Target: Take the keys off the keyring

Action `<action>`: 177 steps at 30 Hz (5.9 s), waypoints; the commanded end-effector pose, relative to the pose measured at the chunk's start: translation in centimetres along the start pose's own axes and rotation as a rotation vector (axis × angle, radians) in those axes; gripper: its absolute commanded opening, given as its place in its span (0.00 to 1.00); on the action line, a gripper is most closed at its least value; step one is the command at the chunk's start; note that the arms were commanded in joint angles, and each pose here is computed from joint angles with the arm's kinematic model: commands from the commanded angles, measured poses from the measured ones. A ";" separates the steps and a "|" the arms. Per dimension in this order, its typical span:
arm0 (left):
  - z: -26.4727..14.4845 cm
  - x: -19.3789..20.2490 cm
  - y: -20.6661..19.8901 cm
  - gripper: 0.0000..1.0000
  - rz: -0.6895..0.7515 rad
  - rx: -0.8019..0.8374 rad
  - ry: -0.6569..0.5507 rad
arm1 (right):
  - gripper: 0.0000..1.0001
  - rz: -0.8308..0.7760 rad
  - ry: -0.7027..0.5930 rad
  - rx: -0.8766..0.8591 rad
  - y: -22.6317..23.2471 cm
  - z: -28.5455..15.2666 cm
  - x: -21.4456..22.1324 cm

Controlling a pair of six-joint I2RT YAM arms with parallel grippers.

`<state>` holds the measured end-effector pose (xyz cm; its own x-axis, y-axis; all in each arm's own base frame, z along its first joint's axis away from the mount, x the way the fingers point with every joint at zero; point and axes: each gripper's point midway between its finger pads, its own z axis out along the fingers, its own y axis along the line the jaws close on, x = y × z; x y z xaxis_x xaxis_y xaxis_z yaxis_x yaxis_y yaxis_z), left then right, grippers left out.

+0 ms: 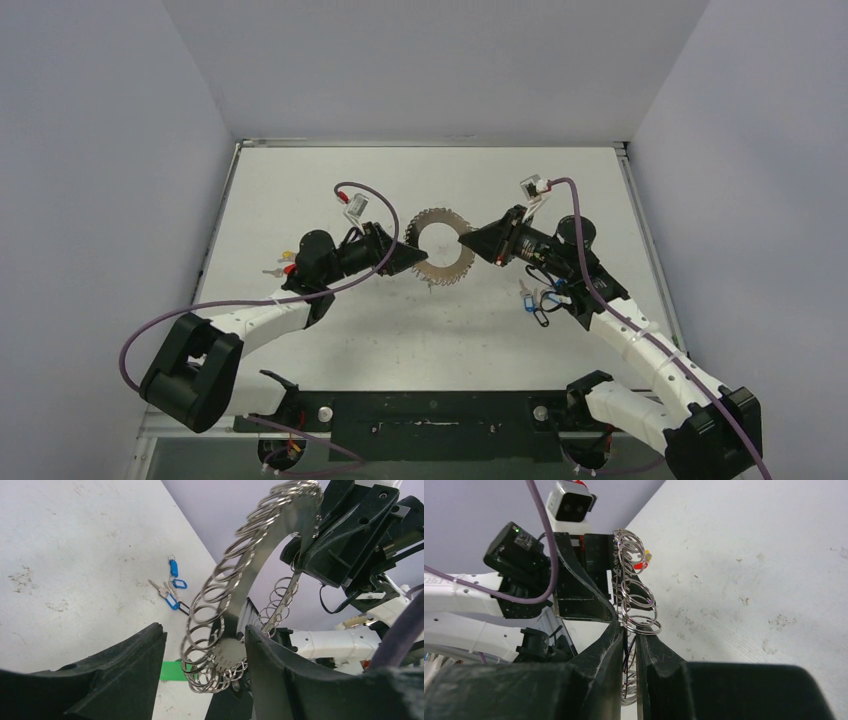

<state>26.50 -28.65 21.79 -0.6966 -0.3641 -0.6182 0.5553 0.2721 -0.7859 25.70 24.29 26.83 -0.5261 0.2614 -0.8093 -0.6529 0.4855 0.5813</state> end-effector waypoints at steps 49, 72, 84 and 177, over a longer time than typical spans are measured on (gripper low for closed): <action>-1.2 -6.2 -8.3 0.00 -0.166 0.041 -0.457 | 0.90 -0.363 -0.290 -0.077 3.3 1.8 6.7; -0.8 -6.2 -11.5 0.00 -0.161 0.102 -0.480 | 0.35 -0.381 -0.321 -0.130 4.3 3.1 6.4; -2.1 -5.7 -8.5 0.00 -0.153 0.005 -0.529 | 0.00 -0.388 -0.253 -0.081 3.5 -0.1 7.5; -5.2 -0.9 0.7 0.37 -0.050 -0.280 -0.483 | 0.00 -0.586 0.138 0.139 1.7 -0.7 8.2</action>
<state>24.61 -25.47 23.40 -0.4390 -0.7219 -0.5349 0.3716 0.3962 -0.8396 19.55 27.22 21.47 -0.1558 -0.0247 -0.9875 -0.7793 0.6174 0.1075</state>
